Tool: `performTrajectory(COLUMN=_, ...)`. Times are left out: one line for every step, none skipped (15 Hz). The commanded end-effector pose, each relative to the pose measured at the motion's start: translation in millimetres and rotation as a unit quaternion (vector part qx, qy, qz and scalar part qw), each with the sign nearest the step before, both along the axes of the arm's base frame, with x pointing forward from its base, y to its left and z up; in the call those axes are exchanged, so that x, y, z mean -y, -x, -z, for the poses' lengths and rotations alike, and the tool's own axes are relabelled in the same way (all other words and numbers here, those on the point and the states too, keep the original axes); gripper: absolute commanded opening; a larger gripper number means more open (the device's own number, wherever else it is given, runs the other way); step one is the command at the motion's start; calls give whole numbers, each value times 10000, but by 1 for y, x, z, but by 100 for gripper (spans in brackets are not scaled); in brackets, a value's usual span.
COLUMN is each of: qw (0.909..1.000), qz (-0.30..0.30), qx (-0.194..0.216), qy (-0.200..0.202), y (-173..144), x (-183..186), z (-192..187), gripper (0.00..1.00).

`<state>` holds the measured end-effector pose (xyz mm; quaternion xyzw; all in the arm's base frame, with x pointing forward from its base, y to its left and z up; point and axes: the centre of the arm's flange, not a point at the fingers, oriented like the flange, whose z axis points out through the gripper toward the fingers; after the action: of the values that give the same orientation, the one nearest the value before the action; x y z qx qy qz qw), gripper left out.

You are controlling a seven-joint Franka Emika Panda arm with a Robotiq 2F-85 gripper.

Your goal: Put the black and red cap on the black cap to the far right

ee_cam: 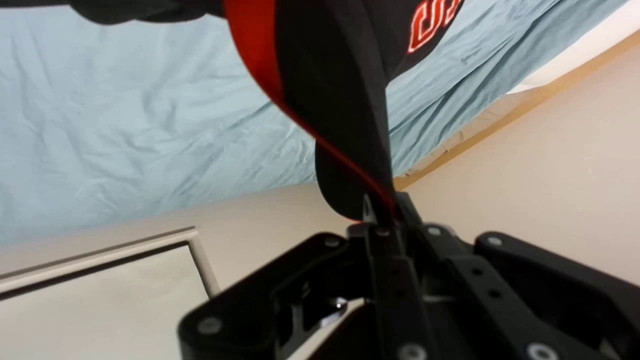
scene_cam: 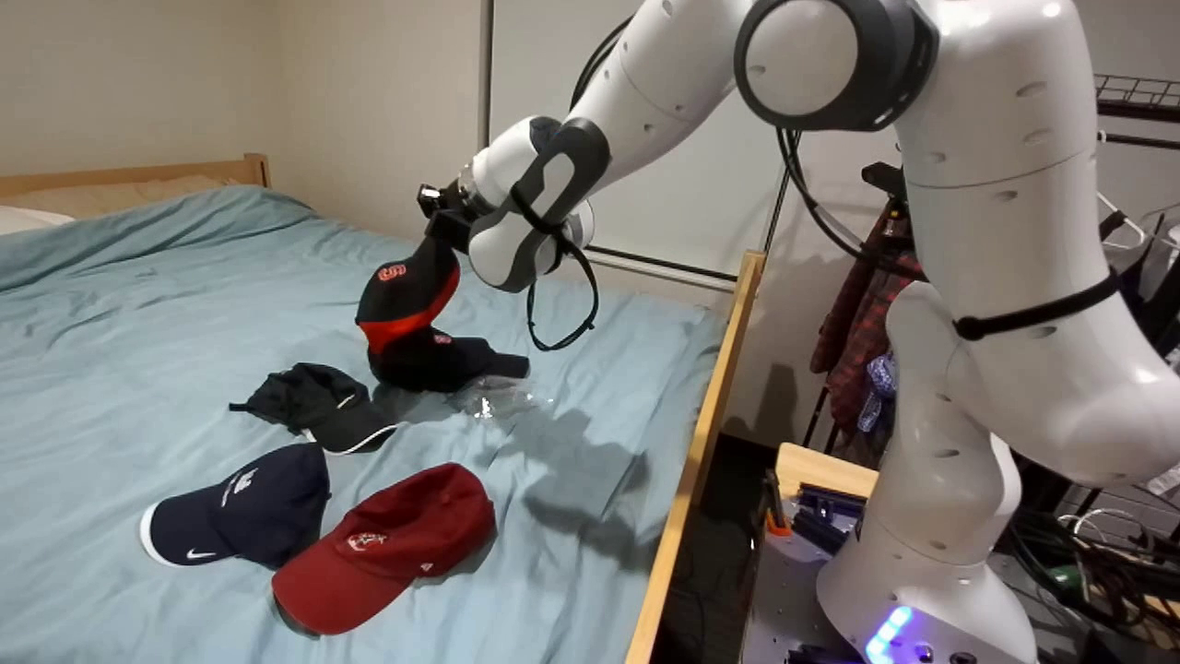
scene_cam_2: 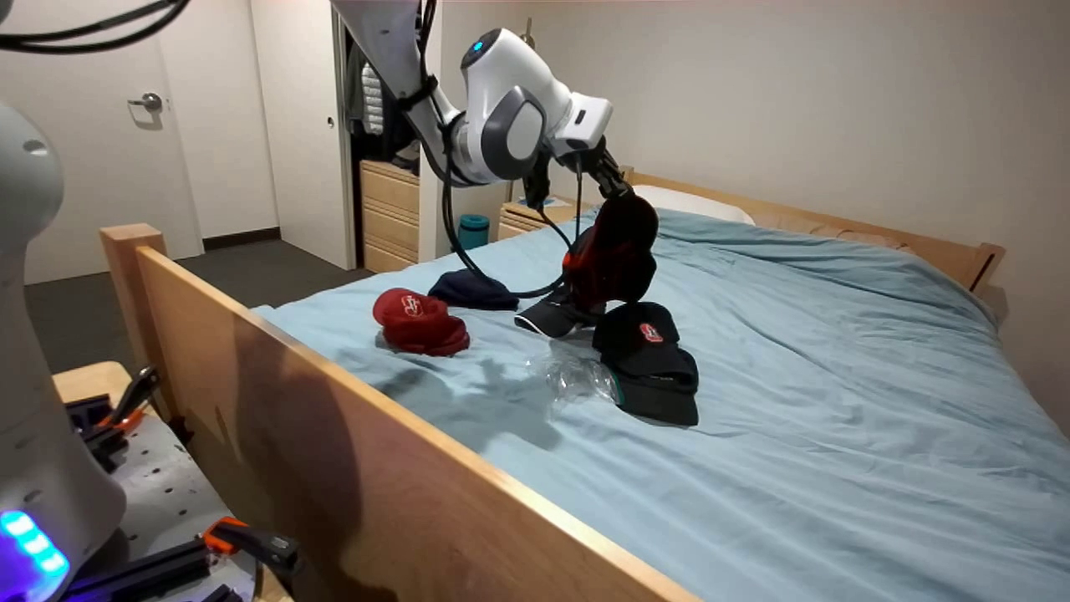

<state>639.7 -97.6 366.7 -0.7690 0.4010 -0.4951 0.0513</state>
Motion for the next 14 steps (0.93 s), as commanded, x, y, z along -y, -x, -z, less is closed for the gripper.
performTrajectory(qw=9976, qz=-182, qx=71, qy=-659, y=-7, x=14, z=8, gripper=5)
performTrajectory(qw=9978, qz=-62, qx=-5, qy=-667, y=-8, x=17, z=11, gripper=5)
performTrajectory(qw=9978, qz=86, qx=15, qy=-663, y=-6, x=22, z=13, gripper=5)
performTrajectory(qw=9981, qz=129, qx=21, qy=-609, y=-5, x=30, z=15, gripper=5)
performTrajectory(qw=9979, qz=162, qx=9, qy=-623, y=-3, x=41, z=17, gripper=5)
performTrajectory(qw=9978, qz=208, qx=35, qy=-627, y=-3, x=49, z=18, gripper=5)
performTrajectory(qw=9980, qz=285, qx=22, qy=-558, y=-3, x=57, z=20, gripper=5)
performTrajectory(qw=9979, qz=378, qx=-36, qy=-524, y=-2, x=65, z=21, gripper=5)
performTrajectory(qw=9978, qz=453, qx=-52, qy=-491, y=-1, x=72, z=21, gripper=5)
performTrajectory(qw=9973, qz=536, qx=-124, qy=-494, y=0, x=79, z=22, gripper=5)
performTrajectory(qw=9960, qz=710, qx=-229, qy=-500, y=1, x=85, z=24, gripper=26)
performTrajectory(qw=9950, qz=803, qx=-312, qy=-499, y=2, x=91, z=25, gripper=31)
performTrajectory(qw=9927, qz=1036, qx=-424, qy=-451, y=4, x=98, z=25, gripper=37)
performTrajectory(qw=9896, qz=1284, qx=-467, qy=-444, y=8, x=106, z=24, gripper=43)
